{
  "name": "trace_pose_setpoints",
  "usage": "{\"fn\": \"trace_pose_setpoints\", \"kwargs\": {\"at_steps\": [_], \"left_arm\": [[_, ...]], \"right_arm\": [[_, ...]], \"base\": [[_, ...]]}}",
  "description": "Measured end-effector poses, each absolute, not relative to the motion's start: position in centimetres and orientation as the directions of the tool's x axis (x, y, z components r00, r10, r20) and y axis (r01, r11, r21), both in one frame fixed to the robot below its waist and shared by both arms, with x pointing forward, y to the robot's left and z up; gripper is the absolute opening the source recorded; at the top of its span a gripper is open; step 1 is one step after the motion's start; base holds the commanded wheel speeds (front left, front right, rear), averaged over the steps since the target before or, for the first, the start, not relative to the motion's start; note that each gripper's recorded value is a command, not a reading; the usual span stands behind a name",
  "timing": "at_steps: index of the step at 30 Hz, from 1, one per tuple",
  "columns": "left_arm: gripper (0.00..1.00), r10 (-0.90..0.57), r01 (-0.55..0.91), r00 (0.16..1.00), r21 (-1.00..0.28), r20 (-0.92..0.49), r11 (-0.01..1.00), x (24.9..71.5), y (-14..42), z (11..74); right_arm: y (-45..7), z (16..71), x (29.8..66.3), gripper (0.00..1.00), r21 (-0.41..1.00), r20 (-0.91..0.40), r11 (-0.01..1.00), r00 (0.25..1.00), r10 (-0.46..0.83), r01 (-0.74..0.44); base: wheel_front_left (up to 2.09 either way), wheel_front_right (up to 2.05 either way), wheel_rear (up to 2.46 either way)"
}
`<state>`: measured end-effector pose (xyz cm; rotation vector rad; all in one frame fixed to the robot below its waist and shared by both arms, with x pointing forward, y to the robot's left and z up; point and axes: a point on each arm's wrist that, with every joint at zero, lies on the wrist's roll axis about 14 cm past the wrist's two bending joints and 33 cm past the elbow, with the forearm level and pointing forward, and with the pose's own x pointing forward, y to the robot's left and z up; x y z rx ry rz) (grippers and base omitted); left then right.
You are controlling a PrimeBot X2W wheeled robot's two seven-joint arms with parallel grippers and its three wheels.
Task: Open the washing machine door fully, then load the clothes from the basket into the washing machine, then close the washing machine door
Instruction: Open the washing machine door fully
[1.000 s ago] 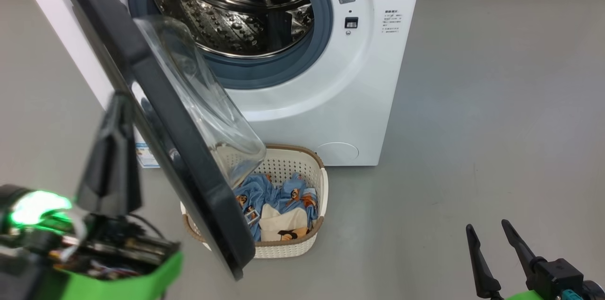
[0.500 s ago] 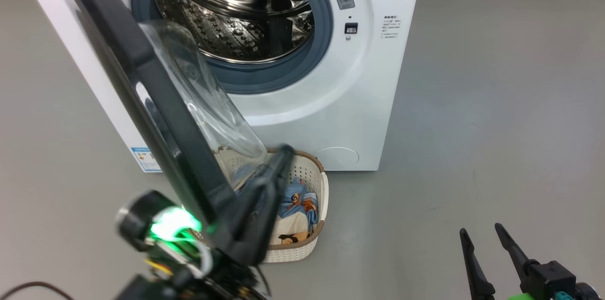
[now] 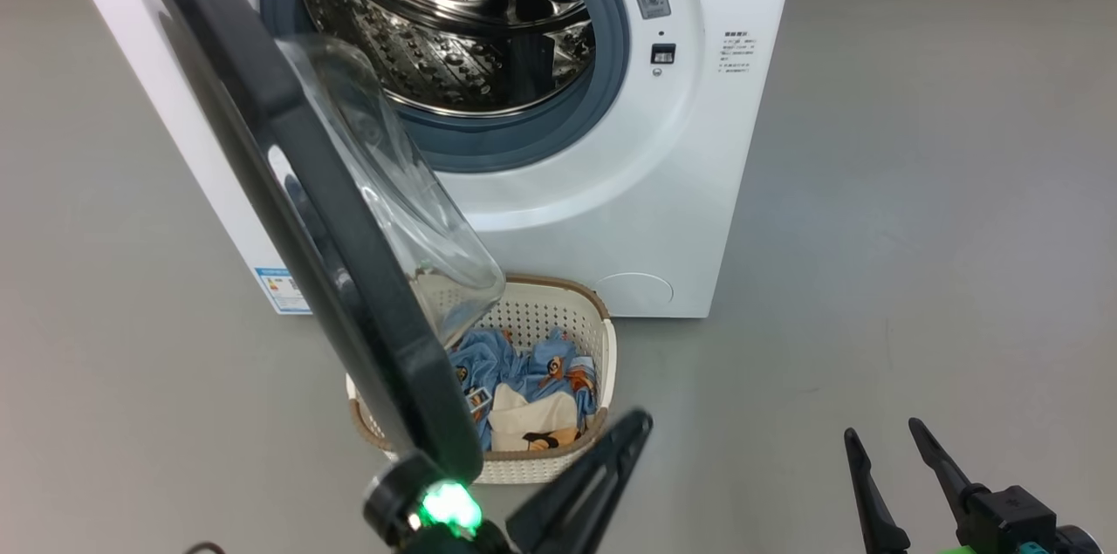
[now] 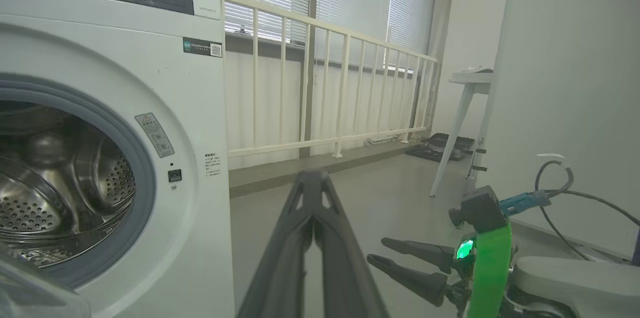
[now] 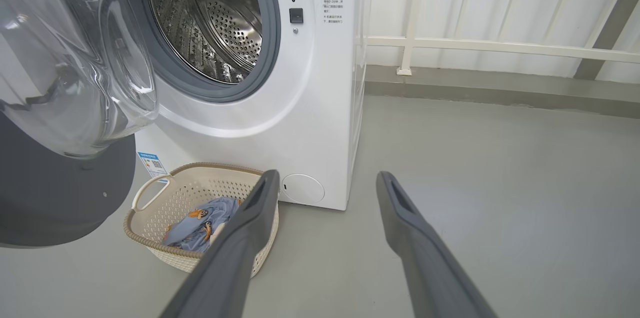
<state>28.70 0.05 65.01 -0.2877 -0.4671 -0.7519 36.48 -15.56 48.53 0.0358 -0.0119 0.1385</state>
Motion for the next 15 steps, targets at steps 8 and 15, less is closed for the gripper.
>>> {"fn": "trace_pose_setpoints", "kwargs": {"at_steps": [8, 15], "left_arm": [[0.00, -0.591, 0.662, 0.741, -0.204, 0.318, 0.721, 29.3, 0.5, 58.3], [0.00, -0.550, 0.593, 0.803, -0.221, 0.228, 0.774, 30.7, 2.2, 55.3]], "right_arm": [[-15.2, 48.5, 36.5, 1.00, 0.034, 0.014, 0.988, 0.989, 0.148, -0.148], [-15.0, 48.2, 36.6, 1.00, 0.036, 0.005, 0.987, 0.988, 0.155, -0.155]], "base": [[0.00, 0.00, 0.00], [0.00, 0.00, 0.00]]}}
